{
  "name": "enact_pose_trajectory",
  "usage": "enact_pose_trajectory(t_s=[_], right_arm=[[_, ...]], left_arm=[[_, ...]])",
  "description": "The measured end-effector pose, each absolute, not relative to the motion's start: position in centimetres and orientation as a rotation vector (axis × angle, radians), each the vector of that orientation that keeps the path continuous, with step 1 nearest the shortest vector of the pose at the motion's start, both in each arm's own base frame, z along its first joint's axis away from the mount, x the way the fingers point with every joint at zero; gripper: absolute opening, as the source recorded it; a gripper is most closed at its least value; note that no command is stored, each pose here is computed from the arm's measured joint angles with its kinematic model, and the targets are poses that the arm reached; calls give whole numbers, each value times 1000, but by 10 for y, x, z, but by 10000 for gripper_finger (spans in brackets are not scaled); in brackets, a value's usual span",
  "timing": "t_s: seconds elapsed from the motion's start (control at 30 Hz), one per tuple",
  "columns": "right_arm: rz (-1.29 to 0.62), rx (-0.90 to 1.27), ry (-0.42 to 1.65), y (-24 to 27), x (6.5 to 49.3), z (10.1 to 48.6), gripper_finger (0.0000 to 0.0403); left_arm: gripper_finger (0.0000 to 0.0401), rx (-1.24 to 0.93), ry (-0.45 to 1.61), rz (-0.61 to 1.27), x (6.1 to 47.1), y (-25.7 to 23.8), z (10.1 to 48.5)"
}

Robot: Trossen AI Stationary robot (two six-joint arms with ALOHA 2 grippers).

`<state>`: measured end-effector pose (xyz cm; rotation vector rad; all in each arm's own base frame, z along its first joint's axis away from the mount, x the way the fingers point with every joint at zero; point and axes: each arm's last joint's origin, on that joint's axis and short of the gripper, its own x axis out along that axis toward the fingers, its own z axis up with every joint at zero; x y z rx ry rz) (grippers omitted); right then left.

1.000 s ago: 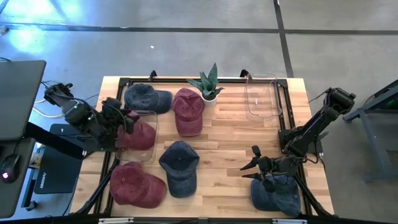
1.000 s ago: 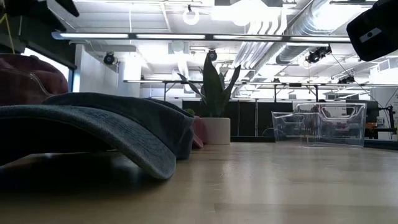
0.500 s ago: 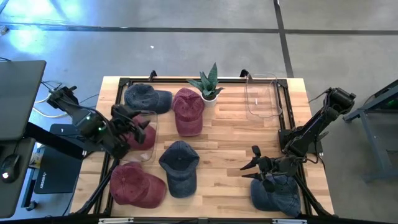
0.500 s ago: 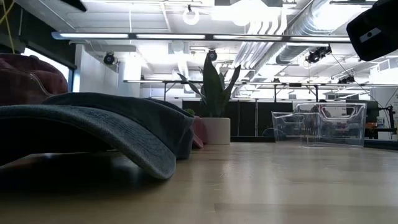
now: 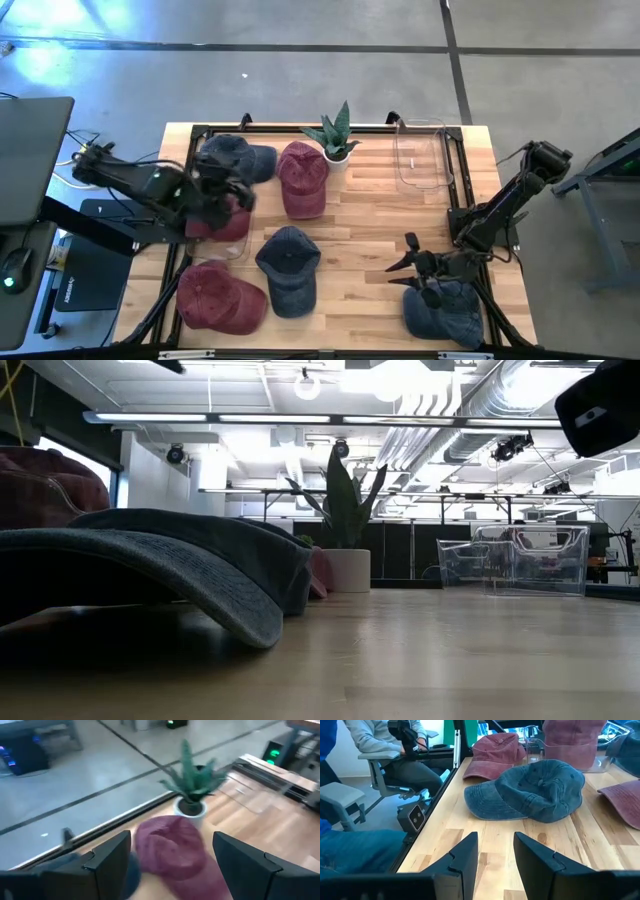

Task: Pick & Place hat
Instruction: Put the middle blue cap into the right transparent bin

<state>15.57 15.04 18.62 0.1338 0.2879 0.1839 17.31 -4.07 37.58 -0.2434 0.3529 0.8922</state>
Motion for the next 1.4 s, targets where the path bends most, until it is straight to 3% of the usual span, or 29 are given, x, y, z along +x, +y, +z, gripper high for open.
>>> enact_pose_trajectory(t_s=[0.23, 0.4, 0.53, 0.7, 0.9, 1.07, 1.23, 1.4], right_arm=[[208, 148, 304, 146, 161, 186, 122], [213, 151, 306, 146, 161, 186, 122], [214, 152, 307, 146, 161, 186, 122], [208, 151, 305, 146, 161, 186, 122], [198, 153, 303, 146, 161, 186, 122], [148, 163, 289, 142, 167, 185, 122], [140, 104, 273, 139, 191, 179, 122], [96, -19, 316, 138, 238, 174, 124]], left_arm=[[276, -187, 345, 691, 225, -17, 362], [276, -200, 342, 752, 229, 2, 357], [276, -287, 364, 791, 232, 15, 332], [276, -341, 304, 558, 246, 24, 290], [276, -236, 93, 247, 262, 13, 259], [276, -111, 141, 96, 278, -14, 245], [276, 83, 251, 92, 294, -52, 237], [276, 263, 369, 230, 298, -78, 256]])
